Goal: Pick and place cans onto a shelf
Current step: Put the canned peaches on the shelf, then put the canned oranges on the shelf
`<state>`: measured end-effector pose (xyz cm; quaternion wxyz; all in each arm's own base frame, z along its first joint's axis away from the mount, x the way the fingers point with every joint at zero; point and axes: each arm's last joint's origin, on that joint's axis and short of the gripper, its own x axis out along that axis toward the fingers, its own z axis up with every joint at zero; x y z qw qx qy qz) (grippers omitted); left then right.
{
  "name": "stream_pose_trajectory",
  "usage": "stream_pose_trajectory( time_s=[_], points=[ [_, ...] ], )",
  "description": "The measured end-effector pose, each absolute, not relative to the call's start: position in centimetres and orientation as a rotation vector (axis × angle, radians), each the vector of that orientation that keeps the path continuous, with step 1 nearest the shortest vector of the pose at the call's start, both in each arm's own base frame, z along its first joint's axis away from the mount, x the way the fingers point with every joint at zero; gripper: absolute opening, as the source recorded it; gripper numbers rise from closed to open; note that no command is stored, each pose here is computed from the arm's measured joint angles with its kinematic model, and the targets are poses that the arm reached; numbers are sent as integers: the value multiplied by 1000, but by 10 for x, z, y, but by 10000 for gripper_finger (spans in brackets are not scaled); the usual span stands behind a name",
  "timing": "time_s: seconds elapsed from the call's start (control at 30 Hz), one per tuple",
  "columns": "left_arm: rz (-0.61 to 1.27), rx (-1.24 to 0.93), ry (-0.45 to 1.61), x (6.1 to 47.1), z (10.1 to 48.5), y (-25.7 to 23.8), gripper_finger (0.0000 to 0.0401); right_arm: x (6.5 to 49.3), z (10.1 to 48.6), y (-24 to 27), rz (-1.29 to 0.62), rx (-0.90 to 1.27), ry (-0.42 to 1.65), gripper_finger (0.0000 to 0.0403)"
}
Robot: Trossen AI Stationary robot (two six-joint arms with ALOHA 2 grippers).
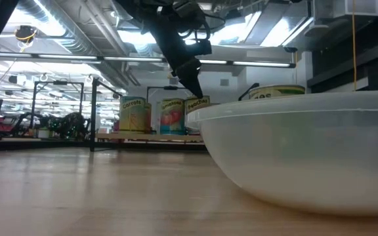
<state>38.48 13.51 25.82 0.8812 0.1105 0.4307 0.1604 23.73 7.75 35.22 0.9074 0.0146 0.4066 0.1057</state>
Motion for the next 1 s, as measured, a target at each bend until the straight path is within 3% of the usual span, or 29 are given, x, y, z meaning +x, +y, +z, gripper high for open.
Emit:
stream_pose_trajectory(
  time_s=[1.0],
  points=[
    [344, 216, 869, 387, 260, 134, 85, 237, 352, 77, 216, 35, 840, 52]
  ],
)
